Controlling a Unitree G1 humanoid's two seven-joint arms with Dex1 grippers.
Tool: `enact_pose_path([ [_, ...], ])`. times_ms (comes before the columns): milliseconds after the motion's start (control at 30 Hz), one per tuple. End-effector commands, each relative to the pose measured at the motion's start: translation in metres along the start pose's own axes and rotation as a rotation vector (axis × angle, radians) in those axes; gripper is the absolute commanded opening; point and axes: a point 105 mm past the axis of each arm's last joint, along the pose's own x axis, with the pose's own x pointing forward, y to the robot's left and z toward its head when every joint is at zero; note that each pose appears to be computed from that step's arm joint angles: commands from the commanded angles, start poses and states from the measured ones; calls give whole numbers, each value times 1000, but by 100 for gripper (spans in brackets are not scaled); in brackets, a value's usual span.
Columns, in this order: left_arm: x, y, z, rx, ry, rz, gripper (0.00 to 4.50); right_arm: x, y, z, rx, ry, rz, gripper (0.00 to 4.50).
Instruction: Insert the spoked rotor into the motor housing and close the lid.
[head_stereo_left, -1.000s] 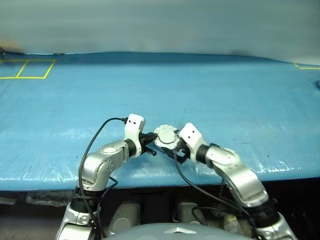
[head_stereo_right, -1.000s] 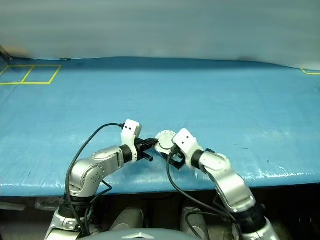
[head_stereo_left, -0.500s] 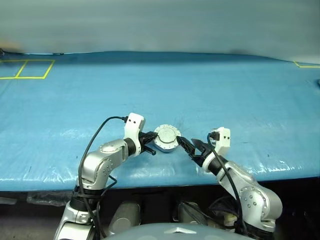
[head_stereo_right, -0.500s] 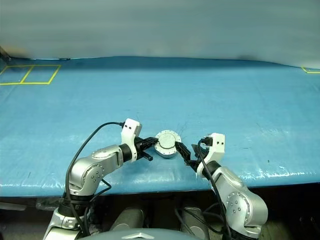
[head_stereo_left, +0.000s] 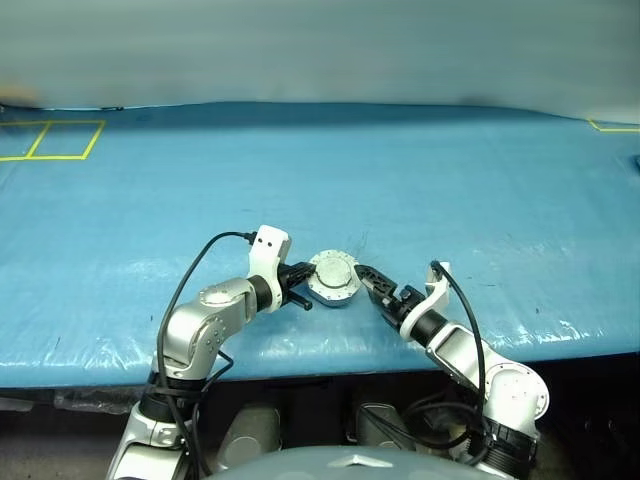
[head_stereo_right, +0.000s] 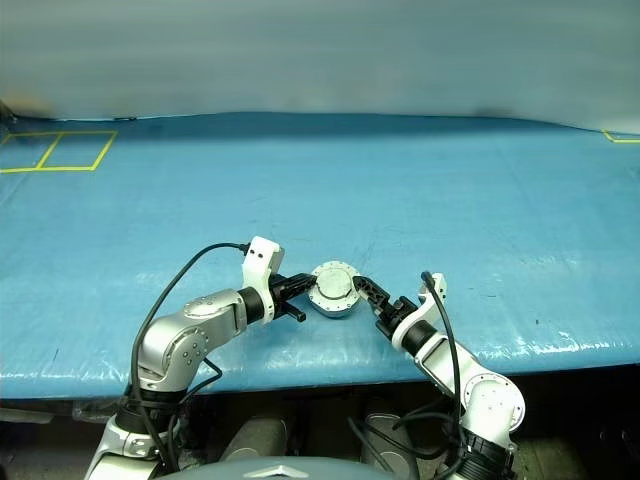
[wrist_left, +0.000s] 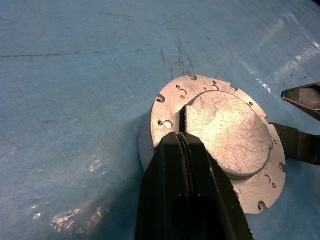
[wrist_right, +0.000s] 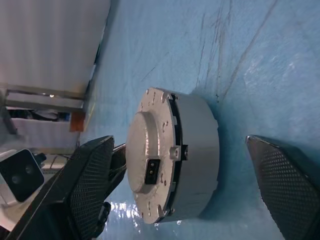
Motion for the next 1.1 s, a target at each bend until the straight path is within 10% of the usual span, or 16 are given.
enact_pose_path([
  [33, 3, -5, -7, -5, 25, -22, 0, 20, 35, -29, 169, 32, 179, 445],
  [200, 3, -6, -8, -6, 28, -24, 0, 22, 34, -30, 226, 21, 197, 390],
  [500, 3, -4, -9, -5, 35, -21, 0, 12, 32, -40, 239, 60, 193, 119],
  [867, -3, -6, 13, -57, -74, -72, 0, 7, 25, -42, 231, 57, 145, 114],
  [1100, -28, 18, 25, -436, -285, -48, 198, 6, 40, -27, 246, -20, 217, 114],
])
